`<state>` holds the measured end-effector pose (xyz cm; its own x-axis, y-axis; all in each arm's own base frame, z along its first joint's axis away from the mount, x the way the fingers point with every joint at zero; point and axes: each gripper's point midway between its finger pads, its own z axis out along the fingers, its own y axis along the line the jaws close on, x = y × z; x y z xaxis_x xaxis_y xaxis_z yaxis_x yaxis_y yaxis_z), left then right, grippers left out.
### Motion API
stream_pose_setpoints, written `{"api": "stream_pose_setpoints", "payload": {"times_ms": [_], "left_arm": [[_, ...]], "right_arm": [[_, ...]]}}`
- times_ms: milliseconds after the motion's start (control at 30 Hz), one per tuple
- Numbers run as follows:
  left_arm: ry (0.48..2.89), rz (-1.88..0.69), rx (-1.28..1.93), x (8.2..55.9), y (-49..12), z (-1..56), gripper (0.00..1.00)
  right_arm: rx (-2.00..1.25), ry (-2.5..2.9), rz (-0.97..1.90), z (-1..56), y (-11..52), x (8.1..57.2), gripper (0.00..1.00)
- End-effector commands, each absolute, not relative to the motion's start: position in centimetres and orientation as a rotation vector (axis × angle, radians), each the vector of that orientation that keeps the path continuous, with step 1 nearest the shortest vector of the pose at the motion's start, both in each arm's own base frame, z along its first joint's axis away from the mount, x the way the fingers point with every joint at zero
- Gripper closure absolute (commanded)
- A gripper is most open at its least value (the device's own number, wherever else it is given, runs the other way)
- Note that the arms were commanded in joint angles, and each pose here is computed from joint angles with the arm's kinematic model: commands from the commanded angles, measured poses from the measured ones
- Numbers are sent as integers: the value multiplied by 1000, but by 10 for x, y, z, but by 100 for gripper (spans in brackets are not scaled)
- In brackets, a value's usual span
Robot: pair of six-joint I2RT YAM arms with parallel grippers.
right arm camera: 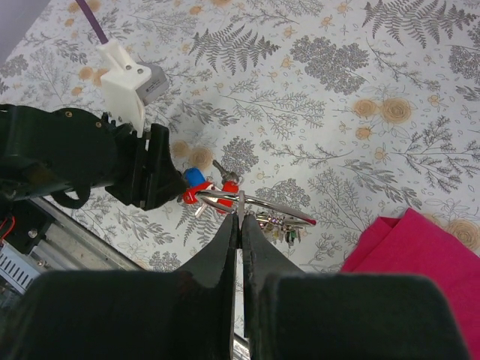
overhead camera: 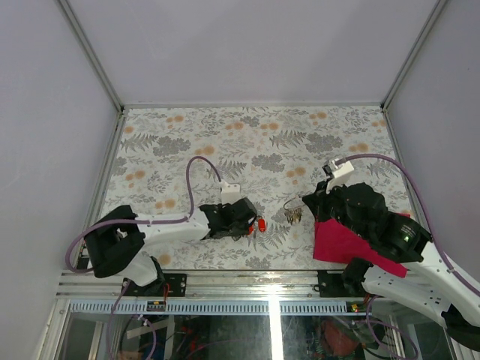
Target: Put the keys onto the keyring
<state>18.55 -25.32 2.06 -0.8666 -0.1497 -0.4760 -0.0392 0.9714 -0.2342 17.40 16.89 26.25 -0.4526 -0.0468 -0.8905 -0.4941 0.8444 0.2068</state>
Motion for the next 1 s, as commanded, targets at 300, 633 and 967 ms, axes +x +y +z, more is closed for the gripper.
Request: {"api": "stream_pose_setpoints", "payload": {"times_ms": [300, 633, 967], "left_arm": [[2100, -606, 277, 208, -292, 178, 35], [1577, -860, 503, 186, -291, 321, 34], [1294, -839, 704, 172, -296, 387, 37]], "right_arm": [[-521, 1880, 618, 302, 183, 169, 100], [-631, 1943, 794, 328, 221, 156, 100], [-560, 1978, 1003, 368, 264, 159, 100]]}}
